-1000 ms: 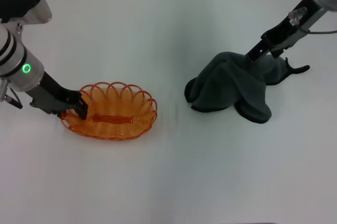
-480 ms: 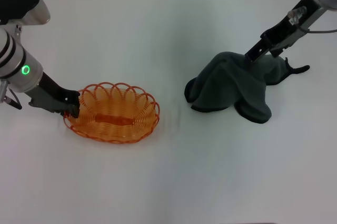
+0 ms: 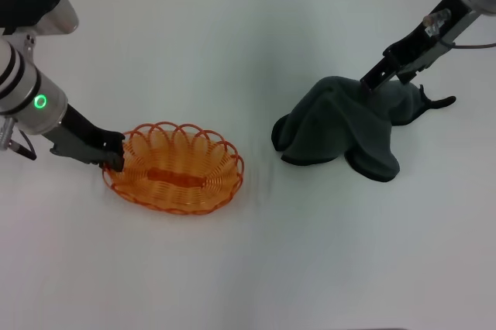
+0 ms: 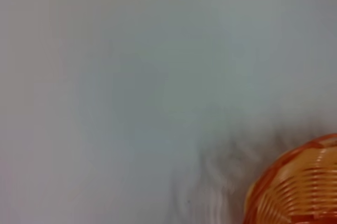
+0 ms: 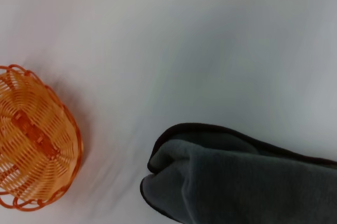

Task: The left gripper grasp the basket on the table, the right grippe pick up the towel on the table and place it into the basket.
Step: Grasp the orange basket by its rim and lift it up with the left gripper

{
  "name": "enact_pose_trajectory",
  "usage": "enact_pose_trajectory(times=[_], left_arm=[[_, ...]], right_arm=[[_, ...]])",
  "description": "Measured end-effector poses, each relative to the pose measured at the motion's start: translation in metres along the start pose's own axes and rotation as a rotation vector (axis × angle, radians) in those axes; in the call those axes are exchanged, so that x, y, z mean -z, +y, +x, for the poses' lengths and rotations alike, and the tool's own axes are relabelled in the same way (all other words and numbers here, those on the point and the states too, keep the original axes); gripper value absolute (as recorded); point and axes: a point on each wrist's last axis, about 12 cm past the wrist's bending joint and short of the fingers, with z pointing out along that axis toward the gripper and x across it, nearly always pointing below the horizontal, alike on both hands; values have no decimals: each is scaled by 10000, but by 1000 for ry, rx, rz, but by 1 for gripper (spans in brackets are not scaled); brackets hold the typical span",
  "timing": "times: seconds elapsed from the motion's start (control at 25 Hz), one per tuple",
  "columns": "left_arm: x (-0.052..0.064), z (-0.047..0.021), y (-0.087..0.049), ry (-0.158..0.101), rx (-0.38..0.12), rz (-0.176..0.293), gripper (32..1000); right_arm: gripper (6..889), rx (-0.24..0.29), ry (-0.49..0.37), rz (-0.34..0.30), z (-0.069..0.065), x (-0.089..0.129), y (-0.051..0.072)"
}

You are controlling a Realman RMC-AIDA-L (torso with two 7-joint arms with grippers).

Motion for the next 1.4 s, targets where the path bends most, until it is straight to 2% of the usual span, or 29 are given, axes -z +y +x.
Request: enact_pose_trajectory(times=[0.28, 0.52, 0.64, 0.88, 1.24, 1.4], left_arm=[[23, -3, 19, -4, 8, 15, 119], [98, -33, 21, -16, 34, 77, 110], [120, -36, 34, -19, 48, 93, 109], [176, -31, 104, -37, 107, 136, 96], [248, -14, 161, -65, 201, 231, 96], [263, -3, 143, -70, 241, 303, 95]], right_arm=[[867, 0, 0, 0, 1, -1, 0], [867, 0, 0, 0, 0, -1, 0], [867, 0, 0, -1, 0, -1, 1], [867, 1, -1, -2, -1, 0, 2], [867, 1, -1, -3, -1, -1, 3], [867, -1, -1, -4, 5, -4, -1]])
